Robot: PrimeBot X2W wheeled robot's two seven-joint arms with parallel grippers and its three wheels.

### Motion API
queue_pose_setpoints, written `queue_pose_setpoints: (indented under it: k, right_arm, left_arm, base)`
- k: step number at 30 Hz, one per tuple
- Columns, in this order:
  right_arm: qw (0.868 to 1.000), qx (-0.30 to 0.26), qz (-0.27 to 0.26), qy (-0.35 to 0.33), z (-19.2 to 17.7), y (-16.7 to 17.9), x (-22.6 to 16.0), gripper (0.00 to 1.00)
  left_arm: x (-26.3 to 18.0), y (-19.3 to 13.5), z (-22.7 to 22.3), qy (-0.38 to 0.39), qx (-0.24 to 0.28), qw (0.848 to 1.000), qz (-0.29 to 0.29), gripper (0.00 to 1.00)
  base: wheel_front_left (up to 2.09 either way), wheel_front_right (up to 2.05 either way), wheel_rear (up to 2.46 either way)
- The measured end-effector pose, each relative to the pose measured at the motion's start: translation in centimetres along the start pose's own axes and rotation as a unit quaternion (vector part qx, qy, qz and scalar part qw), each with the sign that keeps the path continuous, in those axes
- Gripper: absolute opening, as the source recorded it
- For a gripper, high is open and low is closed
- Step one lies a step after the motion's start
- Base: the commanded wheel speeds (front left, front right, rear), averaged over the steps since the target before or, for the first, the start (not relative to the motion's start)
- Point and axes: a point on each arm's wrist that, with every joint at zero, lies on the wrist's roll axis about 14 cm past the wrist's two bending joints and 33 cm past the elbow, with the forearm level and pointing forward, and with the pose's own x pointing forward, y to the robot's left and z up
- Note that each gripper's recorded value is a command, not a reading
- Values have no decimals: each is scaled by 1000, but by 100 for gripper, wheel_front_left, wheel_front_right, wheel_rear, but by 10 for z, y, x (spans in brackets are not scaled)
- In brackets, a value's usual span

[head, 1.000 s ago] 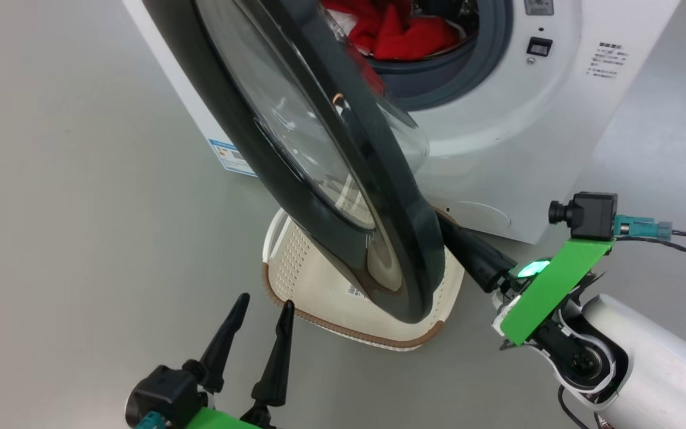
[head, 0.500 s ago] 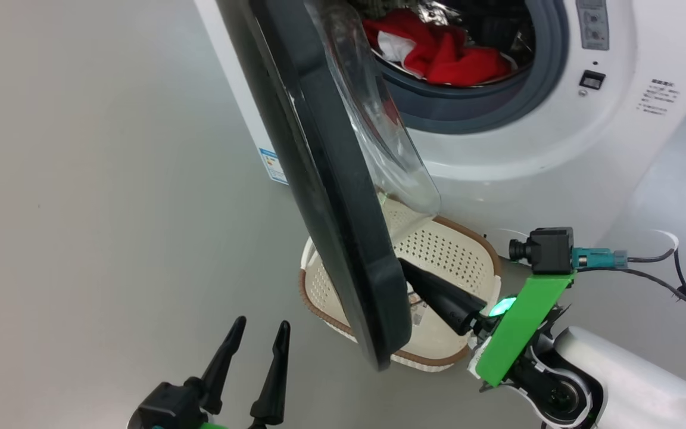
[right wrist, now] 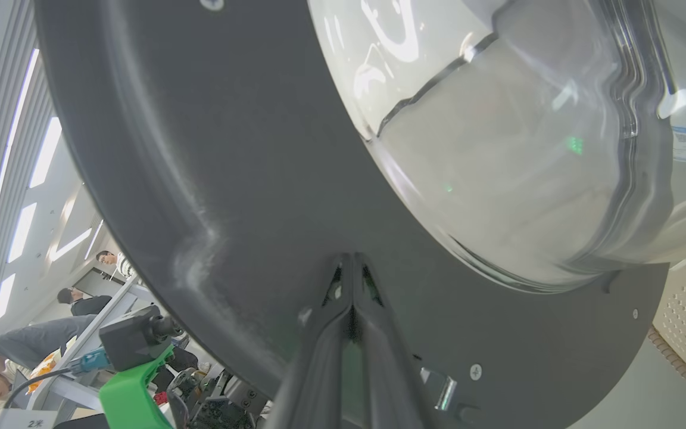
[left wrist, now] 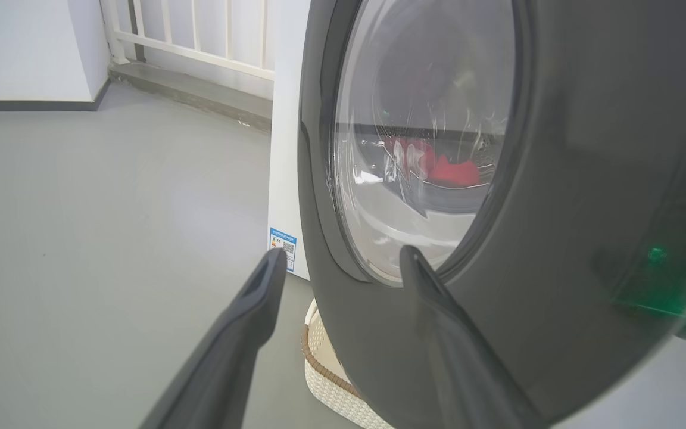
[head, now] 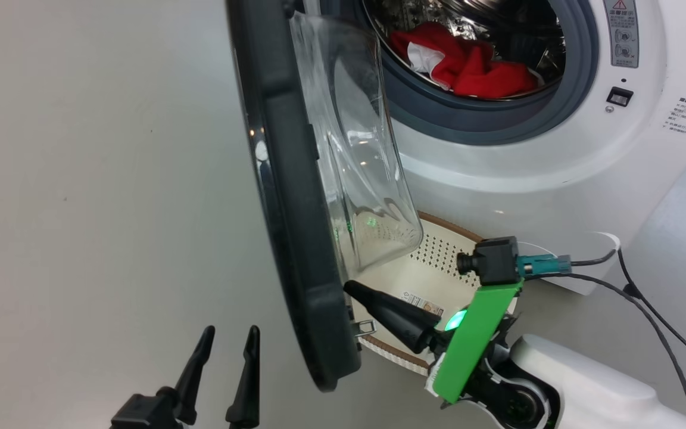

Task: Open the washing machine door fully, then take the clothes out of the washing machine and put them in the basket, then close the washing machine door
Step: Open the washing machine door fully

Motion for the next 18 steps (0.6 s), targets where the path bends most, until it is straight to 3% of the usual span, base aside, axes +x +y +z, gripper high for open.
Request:
queue_pose_setpoints:
  k: [18]
  right_arm:
    - [999,-2,25,22,-15,20,15,0]
  left_arm:
    - [-5,12,3,-6,0,1000,22,100]
  base:
    - [0,0,0]
